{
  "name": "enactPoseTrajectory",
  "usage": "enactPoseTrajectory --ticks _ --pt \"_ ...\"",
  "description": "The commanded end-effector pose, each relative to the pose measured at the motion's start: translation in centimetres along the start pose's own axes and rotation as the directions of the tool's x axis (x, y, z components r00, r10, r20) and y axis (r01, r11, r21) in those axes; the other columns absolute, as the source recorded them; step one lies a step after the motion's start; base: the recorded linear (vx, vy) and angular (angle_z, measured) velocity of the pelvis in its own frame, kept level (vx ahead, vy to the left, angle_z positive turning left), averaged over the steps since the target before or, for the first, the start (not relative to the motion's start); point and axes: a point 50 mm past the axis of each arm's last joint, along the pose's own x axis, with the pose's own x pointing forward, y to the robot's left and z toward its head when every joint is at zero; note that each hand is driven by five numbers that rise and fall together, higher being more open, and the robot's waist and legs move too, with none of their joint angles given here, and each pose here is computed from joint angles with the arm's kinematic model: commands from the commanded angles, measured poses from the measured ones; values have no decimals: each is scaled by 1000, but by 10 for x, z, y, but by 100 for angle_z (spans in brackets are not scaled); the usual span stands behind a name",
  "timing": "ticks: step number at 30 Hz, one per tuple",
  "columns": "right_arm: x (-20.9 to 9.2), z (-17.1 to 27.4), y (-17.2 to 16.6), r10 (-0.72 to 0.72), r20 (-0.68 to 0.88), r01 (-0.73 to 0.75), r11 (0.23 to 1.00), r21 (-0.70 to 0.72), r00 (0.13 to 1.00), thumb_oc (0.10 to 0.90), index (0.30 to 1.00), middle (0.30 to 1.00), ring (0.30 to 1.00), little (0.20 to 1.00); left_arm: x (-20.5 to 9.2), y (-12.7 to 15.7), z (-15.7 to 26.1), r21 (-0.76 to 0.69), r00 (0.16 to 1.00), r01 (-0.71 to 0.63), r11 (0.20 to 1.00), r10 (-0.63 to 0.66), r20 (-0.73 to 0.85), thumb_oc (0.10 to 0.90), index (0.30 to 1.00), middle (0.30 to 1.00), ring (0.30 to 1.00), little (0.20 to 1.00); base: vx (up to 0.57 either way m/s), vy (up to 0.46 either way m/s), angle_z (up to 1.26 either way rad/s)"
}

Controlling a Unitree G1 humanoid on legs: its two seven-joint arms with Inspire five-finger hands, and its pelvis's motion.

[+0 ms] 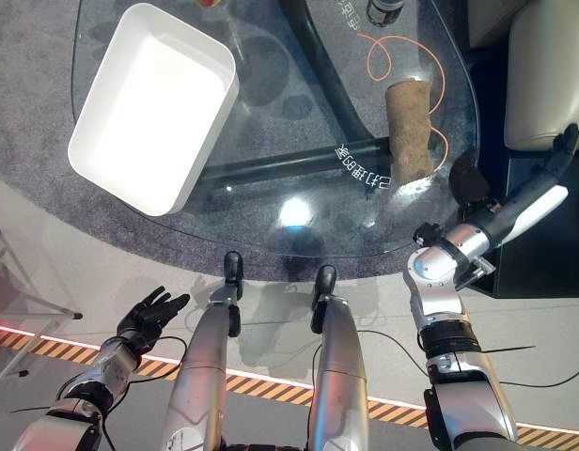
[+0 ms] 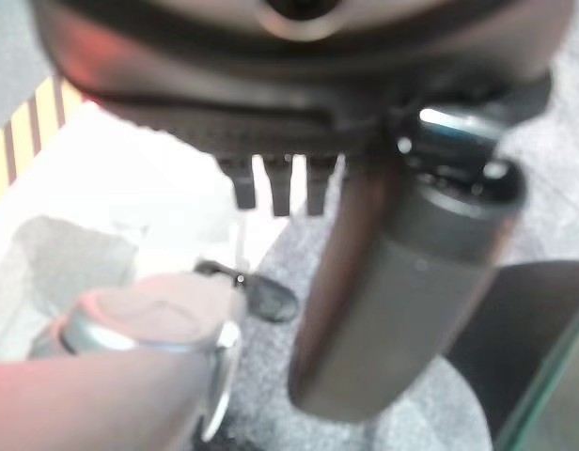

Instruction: Wipe the table with a cloth and put it in the basket.

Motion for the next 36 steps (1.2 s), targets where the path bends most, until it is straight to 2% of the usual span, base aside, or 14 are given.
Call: enactPoseTrajectory --ticks 1,6,11,18,27,36 --pt "19 38 -6 -27 210 19 999 40 977 800 900 900 900 900 -13 31 -21 4 994 -98 995 98 -40 800 900 900 900 900 0 0 0" --pt "17 38 4 43 190 -45 999 8 981 800 900 900 900 900 -13 29 -22 9 995 -90 996 90 -46 800 900 900 900 900 0 0 0" --pt "11 18 20 223 53 -217 972 -90 973 800 900 900 900 900 -10 24 -20 21 996 -76 997 77 -48 800 900 900 900 900 0 0 0" --pt "8 13 33 305 -4 -303 944 -133 952 800 900 900 900 900 -9 23 -19 36 996 -68 997 70 -51 800 900 900 900 900 1 -5 1" --pt "9 14 46 374 -39 -375 912 -166 927 800 900 900 900 900 -8 22 -17 52 996 -63 997 66 -54 800 900 900 900 900 1 -2 0" --pt "20 13 49 346 -63 -351 908 -227 936 800 900 900 900 900 -7 18 -17 66 996 -52 996 57 -65 800 900 900 900 900 0 0 0"
